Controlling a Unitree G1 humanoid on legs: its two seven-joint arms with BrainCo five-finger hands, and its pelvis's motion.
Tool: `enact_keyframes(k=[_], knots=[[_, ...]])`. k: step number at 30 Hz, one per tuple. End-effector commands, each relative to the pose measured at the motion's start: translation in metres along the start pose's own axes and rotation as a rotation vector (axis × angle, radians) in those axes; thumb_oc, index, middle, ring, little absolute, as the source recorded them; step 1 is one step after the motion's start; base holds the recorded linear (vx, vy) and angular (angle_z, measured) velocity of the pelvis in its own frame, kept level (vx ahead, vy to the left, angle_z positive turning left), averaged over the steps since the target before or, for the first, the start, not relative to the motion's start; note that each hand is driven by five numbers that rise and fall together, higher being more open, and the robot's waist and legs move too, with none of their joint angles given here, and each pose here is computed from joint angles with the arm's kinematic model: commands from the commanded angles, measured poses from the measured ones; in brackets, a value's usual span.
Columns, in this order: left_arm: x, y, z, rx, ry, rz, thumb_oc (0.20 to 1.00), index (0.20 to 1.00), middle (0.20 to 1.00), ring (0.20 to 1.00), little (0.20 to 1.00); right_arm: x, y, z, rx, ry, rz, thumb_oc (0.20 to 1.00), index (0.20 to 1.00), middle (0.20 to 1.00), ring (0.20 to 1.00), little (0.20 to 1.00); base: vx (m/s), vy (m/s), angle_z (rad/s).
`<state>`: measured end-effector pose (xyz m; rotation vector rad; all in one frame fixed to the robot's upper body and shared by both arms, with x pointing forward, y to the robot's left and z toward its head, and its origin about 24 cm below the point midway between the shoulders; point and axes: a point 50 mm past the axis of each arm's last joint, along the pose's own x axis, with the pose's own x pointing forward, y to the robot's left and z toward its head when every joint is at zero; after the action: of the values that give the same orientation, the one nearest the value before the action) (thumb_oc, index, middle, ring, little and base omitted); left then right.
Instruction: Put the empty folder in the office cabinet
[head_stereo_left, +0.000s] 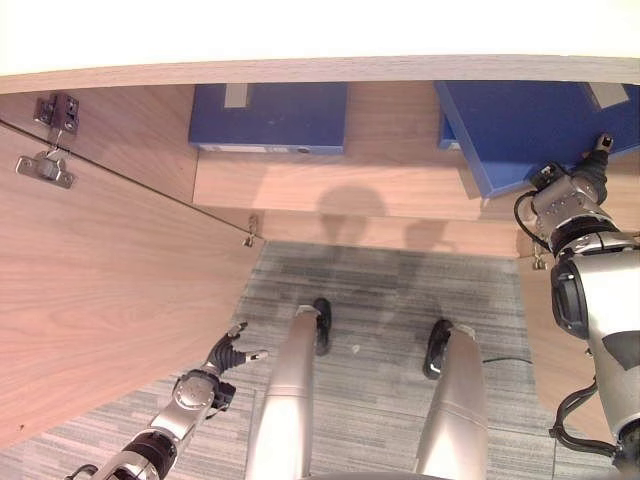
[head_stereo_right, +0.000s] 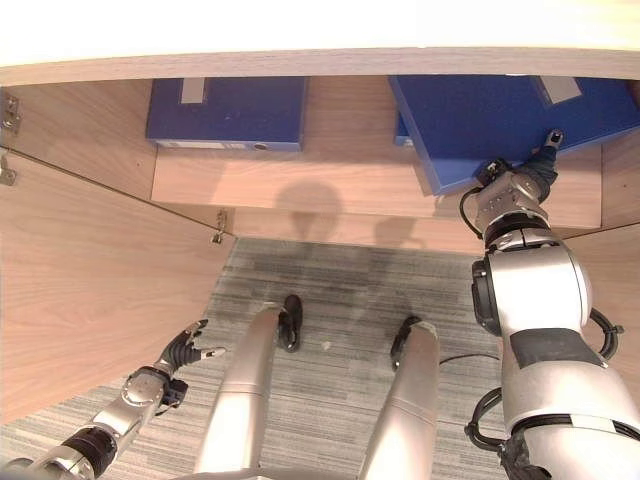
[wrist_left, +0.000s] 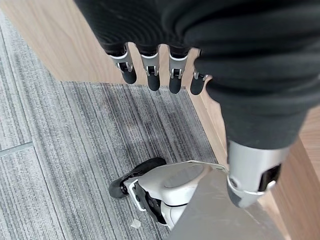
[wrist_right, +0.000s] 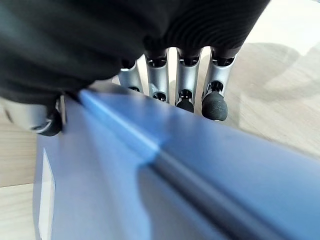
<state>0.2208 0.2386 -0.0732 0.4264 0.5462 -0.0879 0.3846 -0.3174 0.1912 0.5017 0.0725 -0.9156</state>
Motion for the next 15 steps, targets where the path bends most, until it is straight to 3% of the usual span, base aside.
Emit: enact_keyframes(k=[1,15], knots=[[0.003,0.002,-0.003,-0.011,0.015,0.040,1.000,1.000,1.000,1.000,1.000,-0.003,0.000,0.043,0.114,-0.114,-0.072,0.200,0.200,0.200,0.200,0.200,0.00,0.000,0.00],[-0.002,0.004,0.004,0.035,-0.045,-0.002,1.000,1.000,1.000,1.000,1.000,-0.004,-0.009,0.073,0.431,-0.130,-0.133,0.200,0.200,0.200,0.200,0.200,0.01,-0.002,-0.01]])
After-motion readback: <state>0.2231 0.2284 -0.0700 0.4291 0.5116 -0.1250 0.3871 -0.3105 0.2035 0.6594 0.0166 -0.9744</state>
